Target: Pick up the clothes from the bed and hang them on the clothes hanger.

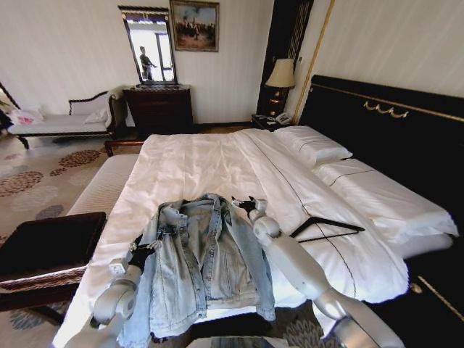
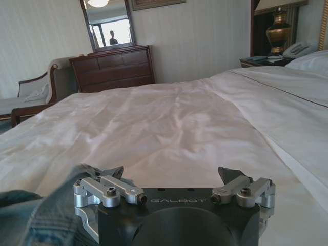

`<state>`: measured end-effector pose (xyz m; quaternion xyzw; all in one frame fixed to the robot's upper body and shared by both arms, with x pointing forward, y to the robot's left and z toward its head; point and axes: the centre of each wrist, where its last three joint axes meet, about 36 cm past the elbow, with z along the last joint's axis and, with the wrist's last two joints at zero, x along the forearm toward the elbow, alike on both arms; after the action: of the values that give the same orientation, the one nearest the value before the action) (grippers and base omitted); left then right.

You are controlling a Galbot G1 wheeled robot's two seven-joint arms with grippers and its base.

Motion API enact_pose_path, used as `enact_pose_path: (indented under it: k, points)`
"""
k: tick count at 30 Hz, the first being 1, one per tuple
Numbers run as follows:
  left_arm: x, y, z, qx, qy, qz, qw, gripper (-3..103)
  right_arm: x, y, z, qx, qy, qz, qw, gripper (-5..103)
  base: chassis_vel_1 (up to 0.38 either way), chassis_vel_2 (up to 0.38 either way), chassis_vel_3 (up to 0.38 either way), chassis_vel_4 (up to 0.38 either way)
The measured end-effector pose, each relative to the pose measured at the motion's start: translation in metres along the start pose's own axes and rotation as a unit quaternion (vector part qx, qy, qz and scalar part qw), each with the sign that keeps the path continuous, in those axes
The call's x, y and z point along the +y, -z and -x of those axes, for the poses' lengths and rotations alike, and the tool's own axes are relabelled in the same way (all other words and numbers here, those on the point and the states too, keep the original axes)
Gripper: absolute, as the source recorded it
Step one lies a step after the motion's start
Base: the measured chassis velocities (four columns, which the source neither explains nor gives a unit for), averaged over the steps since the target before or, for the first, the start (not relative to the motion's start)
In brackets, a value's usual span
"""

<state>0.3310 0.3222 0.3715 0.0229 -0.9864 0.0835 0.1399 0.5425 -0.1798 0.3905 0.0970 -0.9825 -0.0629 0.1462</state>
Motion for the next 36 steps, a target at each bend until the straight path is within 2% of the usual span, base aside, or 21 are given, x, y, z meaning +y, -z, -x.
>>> enact_pose_path:
  k: [4, 7, 11, 12, 16, 18, 21, 26, 29, 36]
  points:
    - [-0.003, -0.006, 0.017, 0.011, -0.005, -0.008, 0.9999, 93, -0.004, -0.004, -0.006, 0.003, 0.0, 0.0, 1.0, 100, 0.0, 0.0, 0.0, 0.0]
    - [-0.006, -0.007, 0.031, 0.014, -0.005, -0.01, 0.9998, 93, 0.004, -0.006, -0.006, 0.005, 0.008, 0.004, 1.0, 100, 0.0, 0.0, 0.0, 0.0]
    - [-0.009, 0.005, 0.063, 0.008, -0.003, -0.023, 0.9997, 93, 0.028, -0.008, -0.004, 0.007, 0.033, 0.01, 0.999, 100, 0.0, 0.0, 0.0, 0.0]
    - [-0.009, 0.005, 0.063, 0.008, -0.003, -0.023, 0.9997, 93, 0.028, -0.008, -0.004, 0.007, 0.033, 0.01, 0.999, 100, 0.0, 0.0, 0.0, 0.0]
    - [-0.01, 0.014, 0.091, 0.01, 0.005, -0.048, 0.9988, 90, 0.051, -0.005, 0.002, 0.008, 0.059, 0.009, 0.998, 100, 0.0, 0.0, 0.0, 0.0]
    - [-0.013, 0.014, 0.099, 0.012, 0.005, -0.05, 0.9987, 90, 0.054, -0.005, 0.002, 0.008, 0.062, 0.01, 0.998, 100, 0.0, 0.0, 0.0, 0.0]
    - [-0.02, 0.012, 0.111, 0.018, -0.003, -0.049, 0.9986, 89, 0.055, -0.002, 0.003, 0.007, 0.065, 0.012, 0.998, 100, 0.0, 0.0, 0.0, 0.0]
    - [-0.035, 0.003, 0.127, 0.033, -0.037, -0.037, 0.9981, 89, 0.056, 0.001, 0.004, 0.005, 0.065, 0.015, 0.998, 100, 0.0, 0.0, 0.0, 0.0]
    - [-0.041, -0.005, 0.136, 0.043, -0.06, -0.021, 0.997, 88, 0.058, 0.002, 0.006, 0.005, 0.065, 0.018, 0.998, 100, 0.0, 0.0, 0.0, 0.0]
    - [-0.037, -0.014, 0.151, 0.048, -0.054, 0.0, 0.9974, 85, 0.054, 0.002, 0.008, 0.006, 0.06, 0.02, 0.998, 100, 0.0, 0.0, 0.0, 0.0]
